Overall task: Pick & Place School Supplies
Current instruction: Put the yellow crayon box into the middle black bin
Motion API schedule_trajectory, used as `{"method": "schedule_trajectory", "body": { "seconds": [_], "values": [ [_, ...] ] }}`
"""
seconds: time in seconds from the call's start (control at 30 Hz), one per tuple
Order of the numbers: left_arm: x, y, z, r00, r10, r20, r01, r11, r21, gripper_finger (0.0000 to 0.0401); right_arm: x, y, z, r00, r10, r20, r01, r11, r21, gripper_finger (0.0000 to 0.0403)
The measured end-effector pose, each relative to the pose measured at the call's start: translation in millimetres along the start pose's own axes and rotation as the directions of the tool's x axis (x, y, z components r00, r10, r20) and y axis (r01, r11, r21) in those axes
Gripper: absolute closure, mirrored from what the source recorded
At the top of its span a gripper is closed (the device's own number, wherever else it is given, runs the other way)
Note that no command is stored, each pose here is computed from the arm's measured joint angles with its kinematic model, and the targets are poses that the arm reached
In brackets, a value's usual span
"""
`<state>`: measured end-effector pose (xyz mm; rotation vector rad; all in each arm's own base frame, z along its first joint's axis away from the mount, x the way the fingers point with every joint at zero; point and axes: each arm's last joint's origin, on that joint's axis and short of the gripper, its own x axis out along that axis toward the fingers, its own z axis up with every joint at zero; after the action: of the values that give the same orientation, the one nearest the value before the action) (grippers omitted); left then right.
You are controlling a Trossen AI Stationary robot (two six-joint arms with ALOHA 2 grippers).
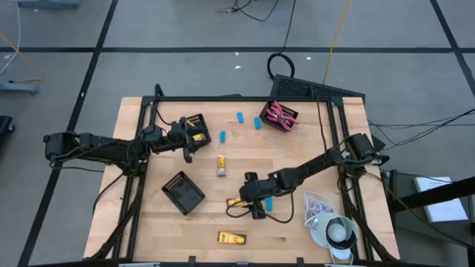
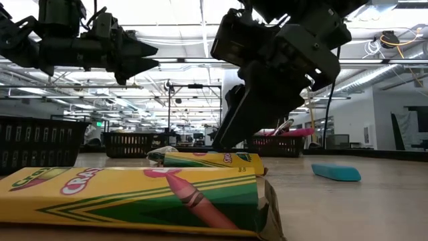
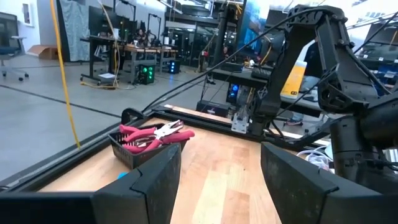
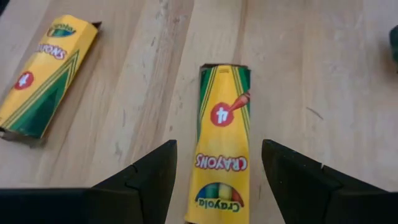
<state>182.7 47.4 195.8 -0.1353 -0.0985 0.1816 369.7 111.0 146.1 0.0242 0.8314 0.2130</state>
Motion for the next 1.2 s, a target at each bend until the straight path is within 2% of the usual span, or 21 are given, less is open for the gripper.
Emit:
{"method": "schedule_trajectory", "body": {
  "seconds": [0.3, 0.57, 0.77, 0.93, 1.2],
  "values": [
    [0, 0, 0, 1.000, 0.000, 0.001, 0.000, 1.000, 0.008, 0.0176, 0, -1, 0, 1.000, -0.002, 0.000, 0.002, 1.000, 0.006, 0.0174],
    [0, 0, 1, 1.000, -0.001, 0.008, 0.001, 1.000, 0.009, 0.0176, 24, -2, -10, 0.999, 0.012, -0.045, -0.011, 1.000, 0.028, 0.0174],
    [0, -1, 1, 1.000, -0.005, 0.008, 0.005, 1.000, 0.008, 0.0176, 24, -2, -8, 0.999, 0.014, -0.049, -0.013, 1.000, 0.014, 0.0179],
    [0, -1, 1, 1.000, -0.006, 0.007, 0.006, 1.000, 0.009, 0.0176, 24, -1, -9, 0.999, 0.002, -0.051, -0.001, 1.000, 0.010, 0.0228],
    [0, -1, 0, 1.000, -0.005, 0.003, 0.005, 1.000, 0.009, 0.0176, 24, 1, -9, 0.999, -0.003, -0.045, 0.002, 1.000, -0.012, 0.0363]
  ]
}}
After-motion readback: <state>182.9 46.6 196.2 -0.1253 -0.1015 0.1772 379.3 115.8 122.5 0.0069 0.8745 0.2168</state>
